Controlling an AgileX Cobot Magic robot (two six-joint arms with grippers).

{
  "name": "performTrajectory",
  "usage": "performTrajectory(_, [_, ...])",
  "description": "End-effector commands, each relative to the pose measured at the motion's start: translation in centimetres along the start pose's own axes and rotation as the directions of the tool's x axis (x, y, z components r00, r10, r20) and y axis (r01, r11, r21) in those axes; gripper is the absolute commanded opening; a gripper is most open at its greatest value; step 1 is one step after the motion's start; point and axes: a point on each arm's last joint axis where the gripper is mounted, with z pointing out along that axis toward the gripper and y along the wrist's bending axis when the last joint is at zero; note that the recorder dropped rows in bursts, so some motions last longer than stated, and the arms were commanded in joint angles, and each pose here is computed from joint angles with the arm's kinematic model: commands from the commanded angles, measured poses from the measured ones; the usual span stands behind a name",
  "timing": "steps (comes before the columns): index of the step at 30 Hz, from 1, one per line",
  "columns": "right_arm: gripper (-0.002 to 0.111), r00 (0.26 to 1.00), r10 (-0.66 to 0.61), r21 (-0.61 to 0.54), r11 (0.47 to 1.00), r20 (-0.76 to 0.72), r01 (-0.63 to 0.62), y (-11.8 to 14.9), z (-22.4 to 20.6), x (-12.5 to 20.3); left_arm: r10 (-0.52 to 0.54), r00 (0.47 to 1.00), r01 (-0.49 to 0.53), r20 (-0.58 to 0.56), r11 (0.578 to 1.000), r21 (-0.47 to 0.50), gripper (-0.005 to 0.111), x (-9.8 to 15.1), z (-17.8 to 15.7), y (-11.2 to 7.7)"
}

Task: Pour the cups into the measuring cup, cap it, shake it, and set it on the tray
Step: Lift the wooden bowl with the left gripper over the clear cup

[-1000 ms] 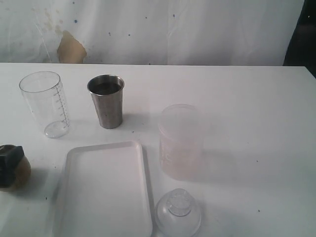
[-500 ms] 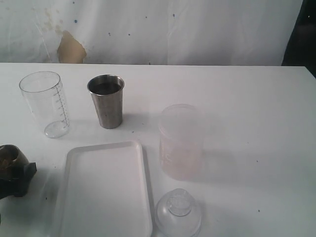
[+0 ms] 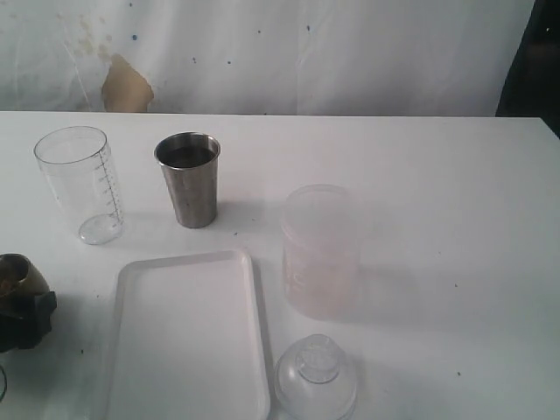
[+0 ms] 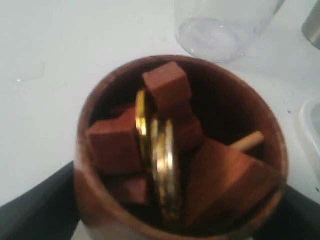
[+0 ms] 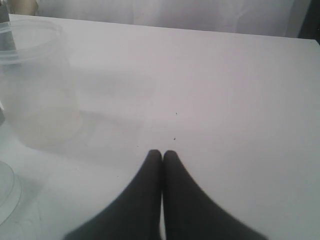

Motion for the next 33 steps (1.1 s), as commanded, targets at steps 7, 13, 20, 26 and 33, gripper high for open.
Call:
performTrajectory(7, [0.000,1.000,0.002,-0.004,1.000,0.011,-0.002,0.0,0.0,0.0,-0.114,0.970,0.121,0.215,0.992,-0.021,0.000,-7.0,-1.8,-0.6])
performTrajectory(13, [0.000,1.000,0.002,-0.004,1.000,0.011,-0.002,0.0,0.0,0.0,-0.072,0.990,0.080,0.119,0.994,-0.069,0.000,-12.7,-2.2,-1.4])
performTrajectory(20, [0.000,1.000,0.002,-0.004,1.000,0.011,-0.002,0.0,0.0,0.0,0.123,0.992,-0.120,0.028,0.987,-0.106,0.000,-18.2,-2.9,-2.2])
performTrajectory(26, [0.000,1.000,0.002,-0.004,1.000,0.011,-0.002,0.0,0.0,0.0,0.278,0.960,-0.272,0.035,0.954,-0.127,0.000,-21.4,-3.6,-2.7])
performTrajectory(33, [0.000,1.000,0.002,-0.004,1.000,0.011,-0.002,0.0,0.0,0.0,0.529,0.847,-0.526,-0.044,0.826,-0.200,0.000,-23.4,-3.5,-2.2])
